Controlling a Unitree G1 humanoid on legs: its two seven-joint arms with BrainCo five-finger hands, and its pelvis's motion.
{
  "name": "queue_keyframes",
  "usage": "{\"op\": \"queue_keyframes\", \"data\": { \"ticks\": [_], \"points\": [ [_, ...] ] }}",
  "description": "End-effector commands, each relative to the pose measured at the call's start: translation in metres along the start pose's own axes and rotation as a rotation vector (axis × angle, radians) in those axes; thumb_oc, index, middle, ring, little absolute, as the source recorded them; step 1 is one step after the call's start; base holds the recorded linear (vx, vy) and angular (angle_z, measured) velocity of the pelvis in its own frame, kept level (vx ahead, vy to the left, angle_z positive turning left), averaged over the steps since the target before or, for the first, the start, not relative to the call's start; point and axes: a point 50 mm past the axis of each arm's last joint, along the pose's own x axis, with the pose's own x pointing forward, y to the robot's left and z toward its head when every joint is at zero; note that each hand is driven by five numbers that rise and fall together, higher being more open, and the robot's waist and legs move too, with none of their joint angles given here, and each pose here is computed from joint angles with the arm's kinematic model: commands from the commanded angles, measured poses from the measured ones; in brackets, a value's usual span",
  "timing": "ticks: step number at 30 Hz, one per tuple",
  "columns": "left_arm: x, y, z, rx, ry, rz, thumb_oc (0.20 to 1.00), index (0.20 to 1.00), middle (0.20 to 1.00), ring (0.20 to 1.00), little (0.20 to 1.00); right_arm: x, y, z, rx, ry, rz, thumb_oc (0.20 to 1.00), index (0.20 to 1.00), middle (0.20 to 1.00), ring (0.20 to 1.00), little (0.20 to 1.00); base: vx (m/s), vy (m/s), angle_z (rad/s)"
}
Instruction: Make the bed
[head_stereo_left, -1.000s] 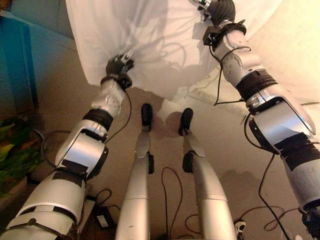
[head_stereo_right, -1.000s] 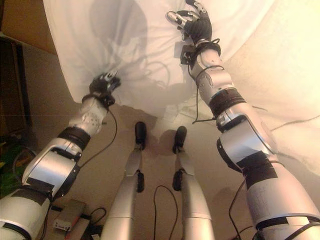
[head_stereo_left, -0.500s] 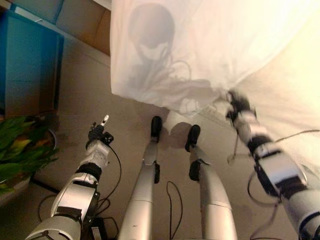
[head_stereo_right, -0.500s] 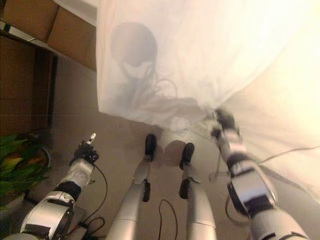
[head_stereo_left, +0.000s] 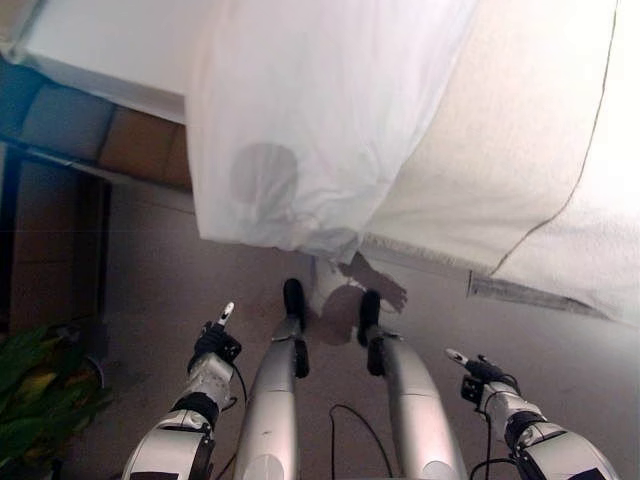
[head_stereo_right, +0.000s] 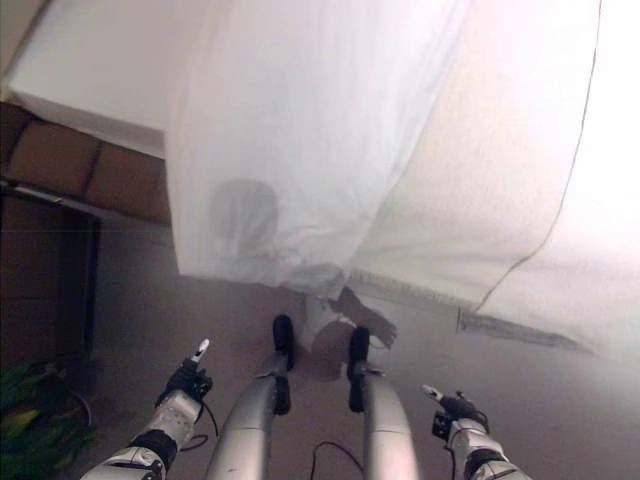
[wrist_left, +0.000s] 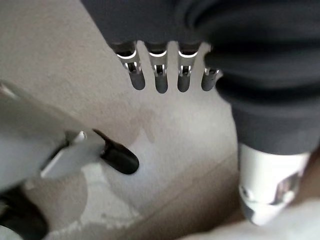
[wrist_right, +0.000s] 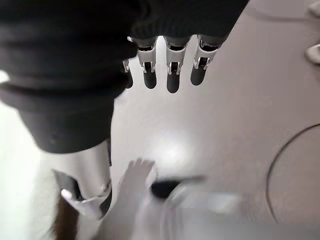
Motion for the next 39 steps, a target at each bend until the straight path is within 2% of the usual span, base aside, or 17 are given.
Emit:
{"op": "queue_keyframes", "data": {
  "ticks": [1, 2, 3, 4, 5, 6, 7, 10, 13, 16, 19, 22, 25, 39],
  "points": [
    [-0.001, -0.003, -0.006, 0.216, -0.01, -0.052, 1.0, 1.0, 1.0, 1.0, 1.0, -0.001, -0.022, 0.001, -0.056, -0.04, -0.034, 1.0, 1.0, 1.0, 1.0, 1.0, -0.05, -0.215, -0.02],
    [-0.003, 0.001, -0.013, 0.32, -0.002, -0.063, 1.0, 1.0, 1.0, 1.0, 1.0, -0.001, -0.025, -0.003, -0.031, -0.036, -0.028, 1.0, 1.0, 1.0, 1.0, 1.0, -0.07, -0.28, 0.19],
    [-0.006, 0.015, -0.027, 0.457, 0.04, -0.053, 1.0, 1.0, 1.0, 1.0, 1.0, -0.003, -0.035, -0.017, -0.094, -0.007, -0.04, 1.0, 1.0, 1.0, 1.0, 1.0, -0.07, -0.28, 0.25],
    [-0.006, 0.015, -0.027, 0.457, 0.04, -0.053, 1.0, 1.0, 1.0, 1.0, 1.0, -0.003, -0.035, -0.017, -0.094, -0.007, -0.04, 1.0, 1.0, 1.0, 1.0, 1.0, -0.1, -0.326, 0.34],
    [-0.009, 0.025, -0.041, 0.583, 0.082, -0.064, 1.0, 1.0, 1.0, 1.0, 1.0, -0.007, -0.047, -0.033, -0.196, 0.032, -0.048, 1.0, 1.0, 1.0, 1.0, 1.0, -0.08, -0.217, 0.26],
    [-0.012, 0.032, -0.048, 0.625, 0.105, -0.068, 1.0, 1.0, 1.0, 1.0, 1.0, -0.008, -0.053, -0.038, -0.239, 0.044, -0.052, 1.0, 1.0, 1.0, 1.0, 1.0, -0.08, -0.217, 0.24],
    [-0.012, 0.032, -0.048, 0.625, 0.105, -0.068, 1.0, 1.0, 1.0, 1.0, 1.0, -0.008, -0.053, -0.038, -0.239, 0.044, -0.053, 1.0, 1.0, 1.0, 1.0, 1.0, -0.06, -0.123, 0.27],
    [-0.019, 0.052, -0.068, 0.788, 0.188, -0.072, 1.0, 1.0, 1.0, 1.0, 1.0, -0.016, -0.067, -0.064, -0.424, 0.126, -0.032, 1.0, 1.0, 1.0, 1.0, 1.0, -0.11, -0.177, 0.18],
    [-0.024, 0.062, -0.079, 0.805, 0.235, -0.066, 1.0, 1.0, 1.0, 1.0, 1.0, -0.02, -0.073, -0.079, -0.469, 0.18, -0.029, 1.0, 1.0, 1.0, 1.0, 1.0, -0.01, -0.093, 0.12],
    [-0.033, 0.074, -0.096, 0.829, 0.305, -0.067, 1.0, 1.0, 1.0, 1.0, 1.0, -0.027, -0.079, -0.099, -0.623, 0.256, -0.006, 1.0, 1.0, 1.0, 1.0, 1.0, 0.05, -0.026, 0.07],
    [-0.036, 0.077, -0.104, 0.883, 0.333, -0.077, 1.0, 1.0, 1.0, 1.0, 1.0, -0.03, -0.079, -0.106, -0.663, 0.279, 0.006, 1.0, 1.0, 1.0, 1.0, 1.0, 0.05, 0.033, -0.04],
    [-0.037, 0.071, -0.106, 1.07, 0.317, -0.131, 1.0, 1.0, 1.0, 1.0, 1.0, -0.031, -0.076, -0.11, -0.651, 0.279, 0.006, 1.0, 1.0, 1.0, 1.0, 1.0, 0.04, 0.061, -0.03],
    [-0.035, 0.063, -0.102, 1.117, 0.264, -0.153, 1.0, 1.0, 1.0, 1.0, 1.0, -0.031, -0.066, -0.11, -0.661, 0.248, 0.027, 1.0, 1.0, 1.0, 1.0, 1.0, 0.02, 0.102, -0.03],
    [-0.034, 0.071, -0.101, 1.043, 0.304, -0.097, 1.0, 1.0, 1.0, 1.0, 1.0, -0.03, -0.044, -0.115, -0.691, 0.271, 0.099, 1.0, 1.0, 1.0, 1.0, 1.0, -0.02, 0.046, -0.09]
  ]
}}
